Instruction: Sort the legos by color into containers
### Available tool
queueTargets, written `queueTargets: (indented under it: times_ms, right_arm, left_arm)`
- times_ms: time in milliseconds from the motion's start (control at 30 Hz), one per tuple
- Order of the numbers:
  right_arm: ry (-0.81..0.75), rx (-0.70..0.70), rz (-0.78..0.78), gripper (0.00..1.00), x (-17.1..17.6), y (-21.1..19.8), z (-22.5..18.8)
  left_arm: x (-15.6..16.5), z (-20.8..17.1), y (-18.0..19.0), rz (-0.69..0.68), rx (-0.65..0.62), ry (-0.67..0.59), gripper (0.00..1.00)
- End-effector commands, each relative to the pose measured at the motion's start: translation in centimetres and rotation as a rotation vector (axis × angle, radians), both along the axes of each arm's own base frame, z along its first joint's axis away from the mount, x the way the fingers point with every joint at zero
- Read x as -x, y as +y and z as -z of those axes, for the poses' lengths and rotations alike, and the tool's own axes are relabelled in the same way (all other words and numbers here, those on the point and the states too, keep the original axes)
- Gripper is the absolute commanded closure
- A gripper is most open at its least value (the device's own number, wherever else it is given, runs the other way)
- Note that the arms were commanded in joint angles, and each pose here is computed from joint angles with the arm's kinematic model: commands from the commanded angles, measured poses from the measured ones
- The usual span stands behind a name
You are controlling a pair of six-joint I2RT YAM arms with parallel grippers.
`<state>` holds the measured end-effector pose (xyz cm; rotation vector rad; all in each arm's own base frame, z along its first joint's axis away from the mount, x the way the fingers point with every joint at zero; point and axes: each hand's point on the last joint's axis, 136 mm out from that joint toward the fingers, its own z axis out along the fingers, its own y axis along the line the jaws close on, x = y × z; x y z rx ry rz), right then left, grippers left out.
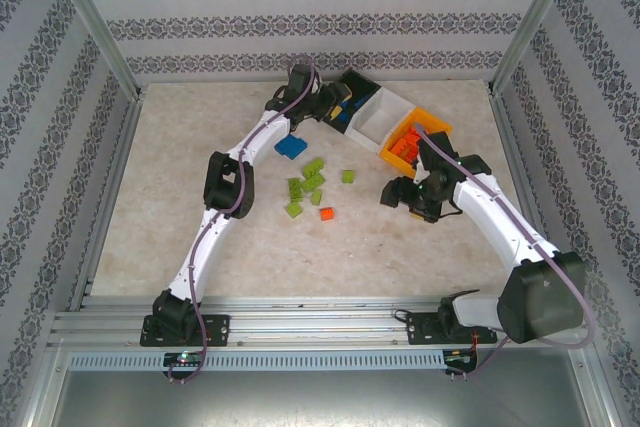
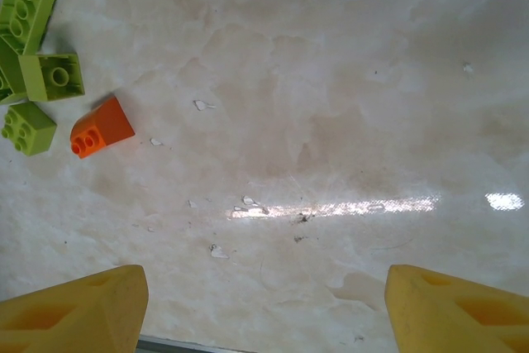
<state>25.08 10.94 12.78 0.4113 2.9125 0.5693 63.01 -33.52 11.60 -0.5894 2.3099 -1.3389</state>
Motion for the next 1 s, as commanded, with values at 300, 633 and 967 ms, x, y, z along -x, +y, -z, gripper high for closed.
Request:
queueTargets:
  times_ms: [300, 633, 967]
  right_arm:
    - [-0.004, -0.028, -0.077, 0.23, -0.5, 3.8, 0.5]
    - [-0.012, -0.021, -0.16, 0.23, -1.0, 6.1, 0.7]
    - [-0.019, 0.001, -0.181, 0.22, -0.2, 5.1, 1.4]
  left_arm:
    - [10.4, -3.9, 12.4, 0.019, -0.592, 0.203, 0.0]
    - [12.5, 0.1, 14.9, -0.066, -0.625, 0.494, 0.0]
    - [11.8, 3.3, 13.3, -0.146, -0.571, 0.559, 0.0]
